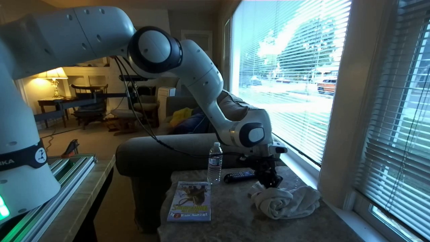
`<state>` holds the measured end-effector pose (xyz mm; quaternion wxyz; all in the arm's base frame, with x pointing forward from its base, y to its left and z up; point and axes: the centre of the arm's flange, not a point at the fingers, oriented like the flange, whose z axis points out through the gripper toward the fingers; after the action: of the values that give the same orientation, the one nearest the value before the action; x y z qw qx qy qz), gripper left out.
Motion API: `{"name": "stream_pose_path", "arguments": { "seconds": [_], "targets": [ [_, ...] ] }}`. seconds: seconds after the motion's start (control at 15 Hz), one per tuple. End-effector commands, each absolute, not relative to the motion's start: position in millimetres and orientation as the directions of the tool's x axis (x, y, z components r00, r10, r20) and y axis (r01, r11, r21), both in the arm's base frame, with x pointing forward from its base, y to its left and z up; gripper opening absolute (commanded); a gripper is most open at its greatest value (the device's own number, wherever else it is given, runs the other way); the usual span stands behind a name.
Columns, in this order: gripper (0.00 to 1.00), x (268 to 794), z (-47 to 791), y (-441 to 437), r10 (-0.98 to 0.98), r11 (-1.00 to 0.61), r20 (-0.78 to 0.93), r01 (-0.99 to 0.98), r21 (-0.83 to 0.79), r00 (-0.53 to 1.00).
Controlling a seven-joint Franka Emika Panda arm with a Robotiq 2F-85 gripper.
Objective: Move the black remote to the left and wipe the table with the white cloth
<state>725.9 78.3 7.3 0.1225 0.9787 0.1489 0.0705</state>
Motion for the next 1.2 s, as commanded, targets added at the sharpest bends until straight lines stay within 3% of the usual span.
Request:
{"name": "stream_pose_path", "arguments": {
  "seconds": [0.0,1.13],
  "targets": [
    [0.02,707,33,73,0.321,-0.927,0.103,0.290,0.236,0.942],
    [0.02,694,115,-27,0.190,-0.973,0.324,0.133,0.190,0.927]
  ]
}}
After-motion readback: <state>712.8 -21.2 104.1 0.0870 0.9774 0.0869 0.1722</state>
